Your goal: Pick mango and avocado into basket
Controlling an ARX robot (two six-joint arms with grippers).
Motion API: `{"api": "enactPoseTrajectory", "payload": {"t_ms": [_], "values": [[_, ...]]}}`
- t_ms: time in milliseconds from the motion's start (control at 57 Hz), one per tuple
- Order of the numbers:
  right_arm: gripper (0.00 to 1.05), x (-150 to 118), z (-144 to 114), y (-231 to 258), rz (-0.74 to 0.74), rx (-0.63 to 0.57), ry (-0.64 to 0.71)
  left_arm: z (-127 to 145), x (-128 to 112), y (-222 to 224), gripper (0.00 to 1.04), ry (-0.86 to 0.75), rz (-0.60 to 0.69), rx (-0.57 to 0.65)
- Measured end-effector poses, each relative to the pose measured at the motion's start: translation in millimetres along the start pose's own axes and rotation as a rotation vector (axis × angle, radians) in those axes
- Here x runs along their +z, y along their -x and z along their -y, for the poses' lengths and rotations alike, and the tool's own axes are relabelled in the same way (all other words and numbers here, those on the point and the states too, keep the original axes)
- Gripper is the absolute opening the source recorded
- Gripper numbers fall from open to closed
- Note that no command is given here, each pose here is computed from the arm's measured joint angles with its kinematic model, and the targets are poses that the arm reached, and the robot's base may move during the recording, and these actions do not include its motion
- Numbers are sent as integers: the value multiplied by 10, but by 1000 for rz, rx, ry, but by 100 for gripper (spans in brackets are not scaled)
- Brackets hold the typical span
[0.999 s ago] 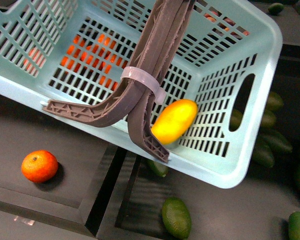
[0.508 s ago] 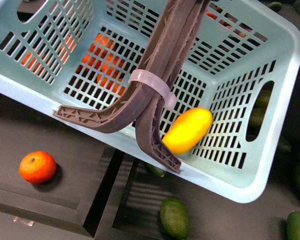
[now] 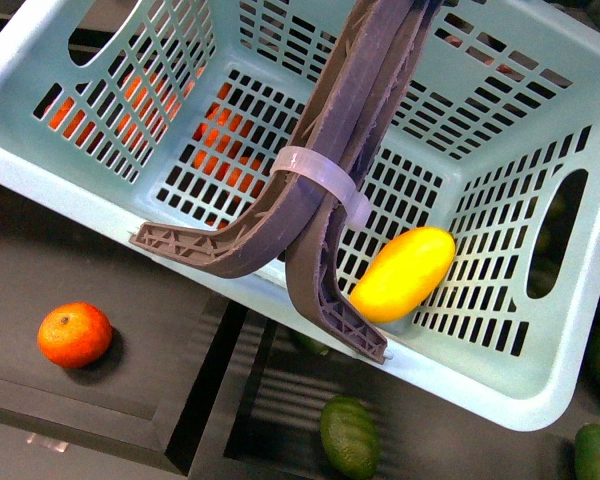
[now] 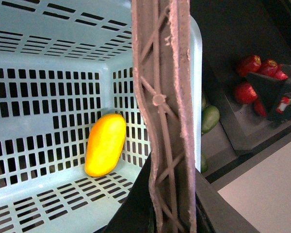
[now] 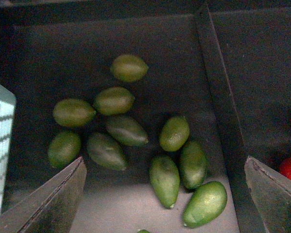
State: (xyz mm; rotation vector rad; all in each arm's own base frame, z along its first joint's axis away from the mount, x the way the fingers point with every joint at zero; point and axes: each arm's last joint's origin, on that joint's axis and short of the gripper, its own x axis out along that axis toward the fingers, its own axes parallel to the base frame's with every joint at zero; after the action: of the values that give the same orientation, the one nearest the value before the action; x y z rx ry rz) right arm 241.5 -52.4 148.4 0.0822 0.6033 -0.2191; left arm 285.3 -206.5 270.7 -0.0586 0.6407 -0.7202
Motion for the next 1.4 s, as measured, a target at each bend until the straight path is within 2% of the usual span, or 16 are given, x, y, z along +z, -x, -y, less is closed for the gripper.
{"api": "enactPoseTrajectory", "payload": {"t_ms": [280, 543, 999, 1402], "values": [[97, -346, 83, -592, -129, 27, 116, -10, 2, 1, 9, 0, 2, 11], [97, -682, 208, -1124, -204, 27, 162, -10, 2, 1, 9, 1, 2, 9], [97, -1169, 169, -1715, -291, 62, 173, -10, 2, 1, 9, 1, 2, 10], [97, -1334, 123, -1995, -306, 28, 118, -10, 1, 0, 9, 1, 1, 8]]}}
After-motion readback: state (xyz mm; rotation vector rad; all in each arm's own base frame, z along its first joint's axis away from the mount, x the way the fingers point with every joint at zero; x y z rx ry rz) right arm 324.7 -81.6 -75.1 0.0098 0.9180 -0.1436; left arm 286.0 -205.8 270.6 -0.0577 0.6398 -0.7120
